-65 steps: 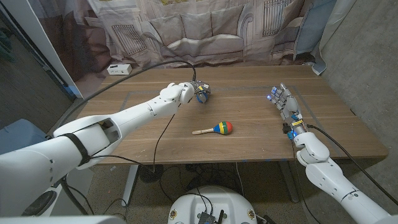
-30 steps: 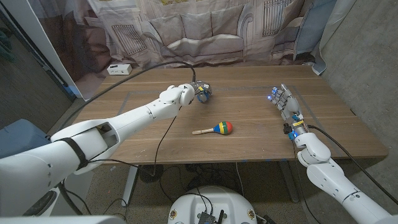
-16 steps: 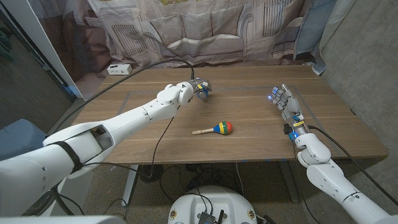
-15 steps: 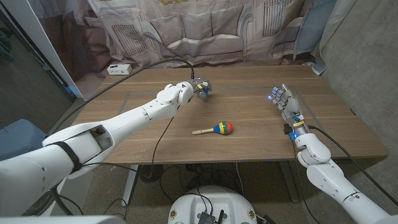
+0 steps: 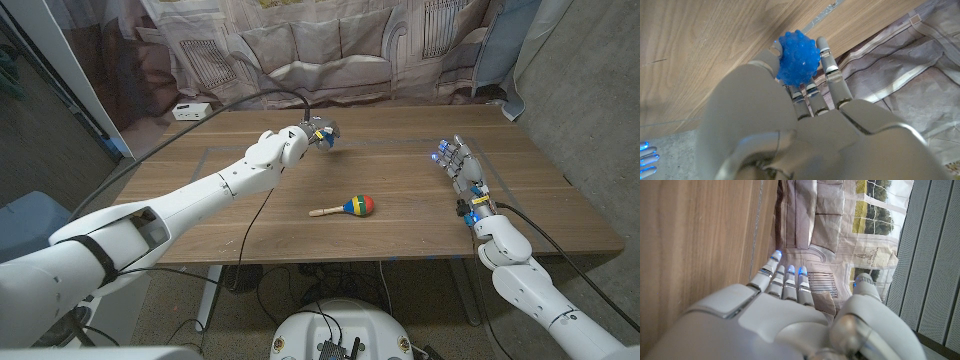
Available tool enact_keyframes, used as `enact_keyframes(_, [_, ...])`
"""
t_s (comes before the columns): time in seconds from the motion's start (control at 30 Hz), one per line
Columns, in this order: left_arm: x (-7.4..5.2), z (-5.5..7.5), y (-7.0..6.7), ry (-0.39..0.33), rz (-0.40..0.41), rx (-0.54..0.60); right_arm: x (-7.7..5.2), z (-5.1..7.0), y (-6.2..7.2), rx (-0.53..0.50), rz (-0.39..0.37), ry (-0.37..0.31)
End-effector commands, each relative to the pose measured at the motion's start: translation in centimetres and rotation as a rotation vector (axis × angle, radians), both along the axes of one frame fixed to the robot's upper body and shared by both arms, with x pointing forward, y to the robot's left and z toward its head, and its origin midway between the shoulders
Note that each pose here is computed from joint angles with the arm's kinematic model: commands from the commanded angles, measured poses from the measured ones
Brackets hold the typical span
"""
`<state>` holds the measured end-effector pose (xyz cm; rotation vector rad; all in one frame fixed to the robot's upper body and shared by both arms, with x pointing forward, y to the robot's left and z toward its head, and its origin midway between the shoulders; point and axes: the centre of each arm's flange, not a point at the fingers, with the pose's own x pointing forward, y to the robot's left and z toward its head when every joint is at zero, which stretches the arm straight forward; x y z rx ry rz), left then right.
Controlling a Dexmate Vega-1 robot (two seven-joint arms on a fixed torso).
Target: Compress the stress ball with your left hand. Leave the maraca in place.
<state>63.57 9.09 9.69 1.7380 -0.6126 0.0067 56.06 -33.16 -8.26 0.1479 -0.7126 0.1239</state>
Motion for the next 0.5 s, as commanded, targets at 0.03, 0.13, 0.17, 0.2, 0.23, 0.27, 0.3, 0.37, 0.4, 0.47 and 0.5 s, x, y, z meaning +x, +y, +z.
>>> enact_keyframes(0.03, [-1.17, 0.68, 0.15, -0.026, -0.002, 0.010, 0.24, 0.04, 0.10, 0.002, 0.006, -0.002])
enact_keyframes(0.13, [-1.14, 0.66, 0.12, -0.026, -0.001, 0.013, 0.28, 0.07, 0.09, -0.003, 0.007, -0.004])
enact_keyframes(0.17, [-1.13, 0.66, 0.11, -0.027, -0.002, 0.013, 0.27, 0.10, 0.08, 0.002, 0.006, -0.003])
enact_keyframes(0.2, [-1.13, 0.66, 0.10, -0.027, -0.002, 0.014, 0.27, 0.12, 0.07, -0.003, 0.006, -0.005])
enact_keyframes(0.23, [-1.13, 0.67, 0.06, -0.030, 0.001, 0.018, 0.27, 0.14, 0.06, 0.004, 0.006, -0.004])
enact_keyframes(0.27, [-1.14, 0.67, -0.01, -0.037, 0.007, 0.026, 0.27, 0.15, 0.05, 0.004, 0.005, -0.004])
enact_keyframes(0.3, [-1.21, 0.65, -0.09, -0.046, 0.013, 0.033, 0.28, 0.17, 0.05, 0.003, 0.006, -0.004])
enact_keyframes(0.37, [-1.29, 0.61, -0.21, -0.057, 0.020, 0.041, 0.29, 0.21, 0.06, -0.004, 0.005, -0.006])
enact_keyframes(0.4, [-1.29, 0.61, -0.25, -0.056, 0.018, 0.040, 0.29, 0.24, 0.06, -0.004, 0.006, -0.005])
enact_keyframes(0.47, [-1.29, 0.60, -0.27, -0.057, 0.014, 0.037, 0.29, 0.27, 0.05, -0.005, 0.006, -0.006])
enact_keyframes(0.5, [-1.28, 0.60, -0.27, -0.057, 0.014, 0.035, 0.28, 0.29, 0.06, -0.003, 0.006, -0.005])
